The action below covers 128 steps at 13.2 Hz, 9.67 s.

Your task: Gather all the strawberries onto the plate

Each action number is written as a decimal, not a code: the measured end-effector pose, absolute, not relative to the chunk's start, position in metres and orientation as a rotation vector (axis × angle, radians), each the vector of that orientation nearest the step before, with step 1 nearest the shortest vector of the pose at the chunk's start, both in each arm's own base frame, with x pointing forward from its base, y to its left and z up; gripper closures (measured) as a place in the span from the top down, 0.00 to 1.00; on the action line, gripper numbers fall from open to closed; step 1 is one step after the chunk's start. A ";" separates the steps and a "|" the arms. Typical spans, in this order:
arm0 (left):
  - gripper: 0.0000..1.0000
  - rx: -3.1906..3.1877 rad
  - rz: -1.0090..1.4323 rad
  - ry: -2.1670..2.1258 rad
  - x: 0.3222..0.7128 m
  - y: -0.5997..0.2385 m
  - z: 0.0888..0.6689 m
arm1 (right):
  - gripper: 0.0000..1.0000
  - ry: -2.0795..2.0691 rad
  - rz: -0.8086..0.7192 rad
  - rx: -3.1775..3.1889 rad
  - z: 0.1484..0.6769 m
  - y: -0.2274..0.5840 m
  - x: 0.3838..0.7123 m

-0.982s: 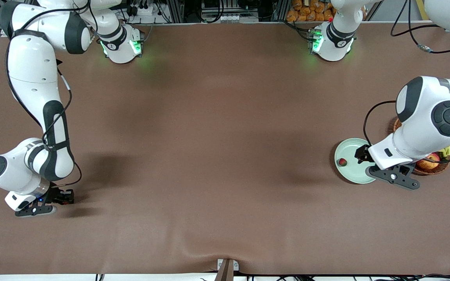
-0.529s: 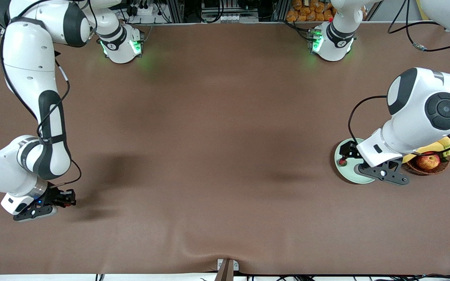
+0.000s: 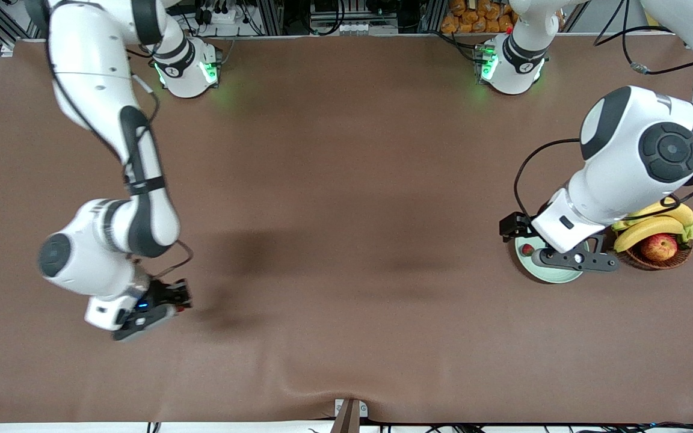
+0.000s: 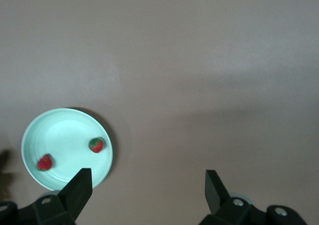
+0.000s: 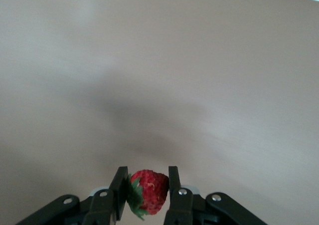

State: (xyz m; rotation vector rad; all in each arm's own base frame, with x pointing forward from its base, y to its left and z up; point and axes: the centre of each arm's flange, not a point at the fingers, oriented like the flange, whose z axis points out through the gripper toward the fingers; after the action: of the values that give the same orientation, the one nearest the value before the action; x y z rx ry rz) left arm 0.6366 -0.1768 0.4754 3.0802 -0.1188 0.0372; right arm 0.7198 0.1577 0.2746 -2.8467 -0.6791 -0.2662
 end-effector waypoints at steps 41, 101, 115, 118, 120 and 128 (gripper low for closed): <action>1.00 3.106 0.052 0.267 0.525 -0.500 0.236 | 1.00 0.031 -0.040 -3.119 0.375 0.169 0.662; 0.38 3.193 -0.206 -0.364 0.657 -0.014 0.261 | 1.00 0.080 0.133 -3.115 0.610 -0.042 0.536; 1.00 3.179 0.244 -0.425 0.658 -0.060 0.532 | 1.00 0.020 0.132 -3.115 0.607 -0.042 0.537; 1.00 3.176 0.232 -0.213 0.629 -0.063 0.585 | 1.00 0.020 0.119 -3.116 0.607 -0.042 0.537; 1.00 3.196 0.203 -0.110 0.608 -0.063 0.612 | 1.00 0.024 0.118 -3.116 0.608 -0.043 0.537; 1.00 3.212 0.014 0.013 0.548 -0.046 0.652 | 1.00 0.093 0.053 -3.118 0.634 -0.050 0.529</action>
State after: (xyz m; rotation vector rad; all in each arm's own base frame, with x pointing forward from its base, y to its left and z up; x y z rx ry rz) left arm 0.5483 -0.0459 0.6519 3.2121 0.0132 0.0137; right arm 0.5286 -0.0505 0.6337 -3.1180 0.0930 0.0531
